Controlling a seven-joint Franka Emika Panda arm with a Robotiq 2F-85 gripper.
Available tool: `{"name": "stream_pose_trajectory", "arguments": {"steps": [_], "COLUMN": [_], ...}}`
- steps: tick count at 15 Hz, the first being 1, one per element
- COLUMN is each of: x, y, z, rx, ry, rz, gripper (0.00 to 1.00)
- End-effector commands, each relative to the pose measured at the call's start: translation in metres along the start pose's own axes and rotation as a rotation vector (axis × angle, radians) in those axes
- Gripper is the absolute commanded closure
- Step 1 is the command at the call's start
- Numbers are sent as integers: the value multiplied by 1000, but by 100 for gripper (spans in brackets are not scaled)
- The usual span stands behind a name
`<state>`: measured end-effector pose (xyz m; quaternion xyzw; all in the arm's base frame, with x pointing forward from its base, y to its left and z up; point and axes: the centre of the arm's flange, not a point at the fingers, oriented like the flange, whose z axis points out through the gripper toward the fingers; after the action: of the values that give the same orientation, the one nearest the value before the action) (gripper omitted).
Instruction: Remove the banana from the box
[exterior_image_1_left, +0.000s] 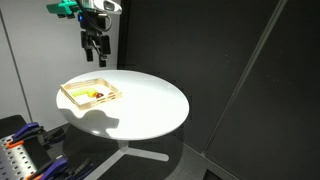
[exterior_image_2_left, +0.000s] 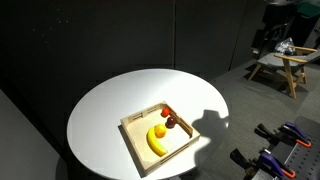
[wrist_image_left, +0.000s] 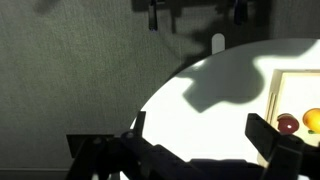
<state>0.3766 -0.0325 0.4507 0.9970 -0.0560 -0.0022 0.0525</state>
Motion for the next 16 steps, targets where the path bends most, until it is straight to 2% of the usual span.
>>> {"name": "stream_pose_trajectory", "arguments": {"steps": [1,6,16], "x": [25,51,68], "y": [-18,-50,-131], "z": [15,46,90], "rx": [74,59,46], "ry": [19,25,12], "rz": [0,-38,-173], "gripper": [0,0,0]}}
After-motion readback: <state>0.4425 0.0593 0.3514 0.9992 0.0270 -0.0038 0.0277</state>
